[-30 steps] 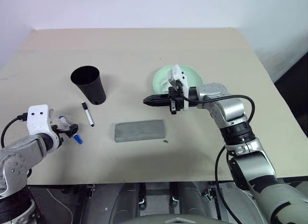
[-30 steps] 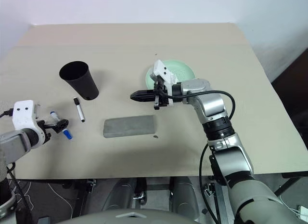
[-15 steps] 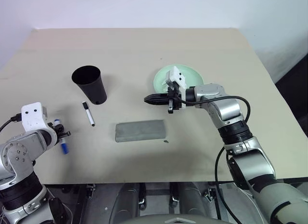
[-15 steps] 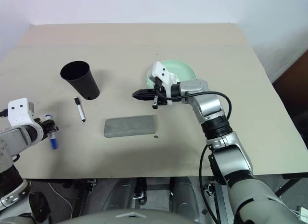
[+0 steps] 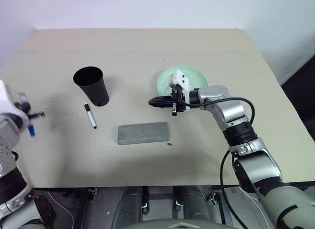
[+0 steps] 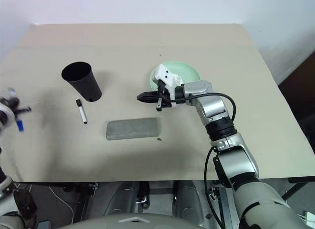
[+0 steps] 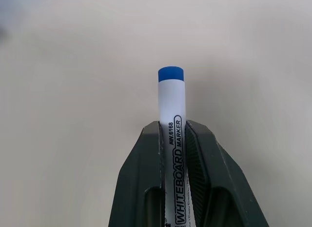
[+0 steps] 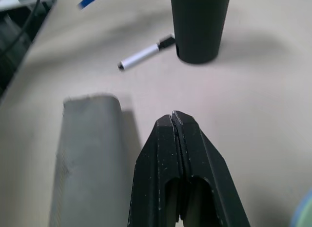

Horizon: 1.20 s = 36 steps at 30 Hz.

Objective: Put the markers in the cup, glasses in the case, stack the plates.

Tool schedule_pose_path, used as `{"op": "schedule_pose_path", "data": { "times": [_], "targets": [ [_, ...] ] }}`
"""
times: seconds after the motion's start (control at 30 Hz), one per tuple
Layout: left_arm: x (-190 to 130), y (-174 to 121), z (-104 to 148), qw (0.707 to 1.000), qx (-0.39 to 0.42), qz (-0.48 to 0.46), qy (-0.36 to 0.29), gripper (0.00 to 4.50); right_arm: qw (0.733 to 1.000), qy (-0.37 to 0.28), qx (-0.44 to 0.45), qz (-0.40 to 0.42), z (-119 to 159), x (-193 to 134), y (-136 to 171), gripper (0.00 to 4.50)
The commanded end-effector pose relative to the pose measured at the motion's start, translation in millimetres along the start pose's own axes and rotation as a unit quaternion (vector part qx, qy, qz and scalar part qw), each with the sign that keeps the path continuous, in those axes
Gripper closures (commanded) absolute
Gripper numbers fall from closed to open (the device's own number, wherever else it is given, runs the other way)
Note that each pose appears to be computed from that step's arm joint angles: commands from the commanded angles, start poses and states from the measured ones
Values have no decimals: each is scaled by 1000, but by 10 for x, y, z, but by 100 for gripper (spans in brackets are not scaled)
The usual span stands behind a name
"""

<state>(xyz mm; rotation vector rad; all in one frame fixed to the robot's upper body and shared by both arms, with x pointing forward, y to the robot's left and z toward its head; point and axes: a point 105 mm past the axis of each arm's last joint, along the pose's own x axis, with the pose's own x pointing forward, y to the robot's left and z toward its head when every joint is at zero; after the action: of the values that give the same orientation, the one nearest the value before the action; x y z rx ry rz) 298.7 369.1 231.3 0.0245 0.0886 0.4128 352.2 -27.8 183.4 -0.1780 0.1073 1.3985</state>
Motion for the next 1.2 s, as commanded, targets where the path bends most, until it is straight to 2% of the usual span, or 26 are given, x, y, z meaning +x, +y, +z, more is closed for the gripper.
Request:
{"op": "schedule_pose_path", "data": {
  "times": [0.03, 0.07, 0.17, 0.37, 0.47, 0.73, 0.97, 1.2],
  "targets": [
    [-28, -54, 626, 988, 29, -35, -149, 420, 998, -51, -21, 7, 286, -29, 62, 450],
    [-29, -101, 738, 982, 34, -51, -179, 420, 998, -57, -19, 5, 295, -33, 64, 450],
    [-121, -482, 1176, 935, 40, -156, -317, 420, 996, -87, -21, -5, 338, -47, 94, 450],
    [-103, -987, 1347, 877, 37, -272, -395, 420, 994, -99, -13, -33, 340, -70, 69, 450],
    [-65, -1225, 1285, 856, 26, -322, -403, 420, 994, -95, -11, -52, 323, -107, 37, 450],
    [57, -1516, 854, 845, 20, -377, -378, 420, 992, -79, -14, -93, 272, -269, 2, 450],
    [93, -1532, 635, 853, 15, -378, -358, 420, 991, -69, -17, -114, 241, -353, -24, 450],
    [195, -1420, 401, 873, 11, -358, -331, 420, 990, -51, -27, -128, 191, -368, -58, 450]
  ]
}}
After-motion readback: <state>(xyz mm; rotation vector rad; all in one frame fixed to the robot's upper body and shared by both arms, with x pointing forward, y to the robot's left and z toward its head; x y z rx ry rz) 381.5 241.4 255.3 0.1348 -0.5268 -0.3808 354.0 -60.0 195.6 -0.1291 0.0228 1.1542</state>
